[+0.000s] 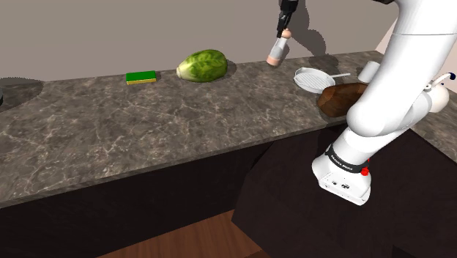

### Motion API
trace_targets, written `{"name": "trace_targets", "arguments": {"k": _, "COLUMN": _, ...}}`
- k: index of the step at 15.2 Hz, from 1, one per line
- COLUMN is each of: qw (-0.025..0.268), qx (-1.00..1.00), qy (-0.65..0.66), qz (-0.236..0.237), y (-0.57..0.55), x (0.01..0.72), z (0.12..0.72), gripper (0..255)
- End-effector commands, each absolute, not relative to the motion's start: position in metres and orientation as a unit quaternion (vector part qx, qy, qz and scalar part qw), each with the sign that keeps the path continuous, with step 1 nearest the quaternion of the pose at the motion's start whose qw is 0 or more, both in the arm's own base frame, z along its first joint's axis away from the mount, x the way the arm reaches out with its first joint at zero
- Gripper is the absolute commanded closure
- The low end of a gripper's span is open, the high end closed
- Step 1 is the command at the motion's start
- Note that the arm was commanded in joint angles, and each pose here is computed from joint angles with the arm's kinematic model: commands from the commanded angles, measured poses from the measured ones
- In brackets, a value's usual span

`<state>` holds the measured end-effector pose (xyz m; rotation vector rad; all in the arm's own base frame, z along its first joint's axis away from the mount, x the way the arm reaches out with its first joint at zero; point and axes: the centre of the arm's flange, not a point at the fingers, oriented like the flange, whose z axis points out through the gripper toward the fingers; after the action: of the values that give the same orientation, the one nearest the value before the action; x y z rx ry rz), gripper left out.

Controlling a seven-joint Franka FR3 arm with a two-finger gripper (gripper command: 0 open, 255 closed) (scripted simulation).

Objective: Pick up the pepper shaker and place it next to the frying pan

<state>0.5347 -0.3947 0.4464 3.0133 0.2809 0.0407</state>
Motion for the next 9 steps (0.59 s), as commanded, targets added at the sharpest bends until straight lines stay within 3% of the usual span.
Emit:
{"name": "trace_targets", "arguments": {"k": 1, "qw": 0.058, "qx": 0.994, "qy": 0.093, "qz": 0.014, "y": -0.394, "x": 0.536, "z": 0.435, "gripper": 255}}
{"name": "trace_targets", "arguments": {"k": 9, "qw": 0.058, "qx": 0.994, "qy": 0.093, "qz": 0.014, "y": -0.394, "x": 0.536, "z": 0.405, "gripper": 255}}
